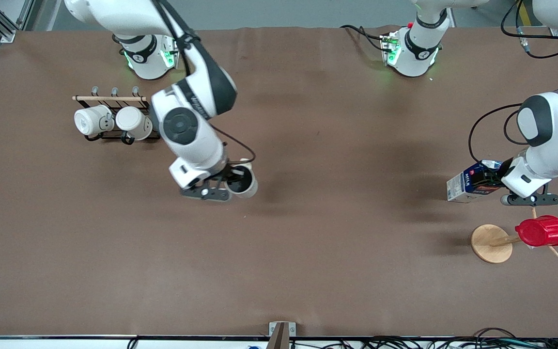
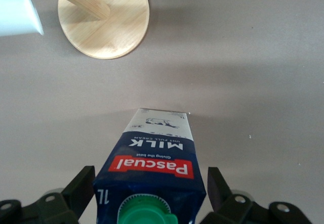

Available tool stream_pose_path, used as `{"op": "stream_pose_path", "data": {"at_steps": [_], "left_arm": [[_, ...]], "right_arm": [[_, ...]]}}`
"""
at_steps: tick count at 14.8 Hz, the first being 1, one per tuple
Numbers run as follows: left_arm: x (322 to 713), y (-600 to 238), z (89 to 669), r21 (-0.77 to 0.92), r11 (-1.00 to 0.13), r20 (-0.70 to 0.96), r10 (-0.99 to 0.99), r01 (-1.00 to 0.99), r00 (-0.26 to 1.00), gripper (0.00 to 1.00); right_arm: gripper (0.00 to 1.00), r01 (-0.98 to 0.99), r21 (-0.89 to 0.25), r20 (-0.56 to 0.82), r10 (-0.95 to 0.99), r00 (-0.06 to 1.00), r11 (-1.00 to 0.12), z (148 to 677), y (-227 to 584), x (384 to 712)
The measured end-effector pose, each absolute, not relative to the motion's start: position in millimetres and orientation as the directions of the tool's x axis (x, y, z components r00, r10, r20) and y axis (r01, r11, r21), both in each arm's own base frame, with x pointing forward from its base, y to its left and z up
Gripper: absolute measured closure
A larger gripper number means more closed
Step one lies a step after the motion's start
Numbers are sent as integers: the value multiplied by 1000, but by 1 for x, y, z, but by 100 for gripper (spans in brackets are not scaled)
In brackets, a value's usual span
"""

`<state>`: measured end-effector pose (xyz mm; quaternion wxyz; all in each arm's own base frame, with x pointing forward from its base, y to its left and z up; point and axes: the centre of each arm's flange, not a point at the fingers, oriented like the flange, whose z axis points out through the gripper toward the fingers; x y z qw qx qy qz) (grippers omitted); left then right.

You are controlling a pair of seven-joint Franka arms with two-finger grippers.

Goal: Place cup and milk on table
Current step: 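Lift the grey mug with the right gripper and carry it to the table center, then release the mug with the right gripper while the left gripper carries the carton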

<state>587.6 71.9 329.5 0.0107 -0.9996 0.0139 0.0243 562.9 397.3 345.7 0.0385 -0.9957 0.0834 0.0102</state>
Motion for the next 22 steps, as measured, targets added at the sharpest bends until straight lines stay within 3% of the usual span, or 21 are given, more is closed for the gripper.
{"op": "stream_pose_path", "data": {"at_steps": [3, 6, 9, 16, 18, 22], "left_arm": [[587, 72, 329, -21, -999, -49, -28, -29, 998, 26], [587, 71, 330, -21, -999, -49, -29, -30, 998, 30], [587, 71, 332, -20, -999, -45, -30, -31, 999, 46], [597, 2, 387, -7, -989, 56, -150, -149, 987, 53], [599, -32, 406, 1, -981, 80, -195, -195, 978, 53], [593, -126, 427, 38, -981, 109, -187, -192, 976, 53]], "right_arm": [[96, -179, -82, -5, -179, 984, -980, 297, 443, 540], [96, -170, -78, 1, -171, 985, -982, 263, 470, 521], [96, -156, -73, -1, -156, 988, -985, 254, 482, 510], [91, -155, -86, 16, -157, 988, -984, 244, 489, 506], [77, -157, -85, 16, -159, 987, -984, 243, 489, 507], [38, -167, -85, 22, -170, 985, -982, 247, 486, 512]]}}
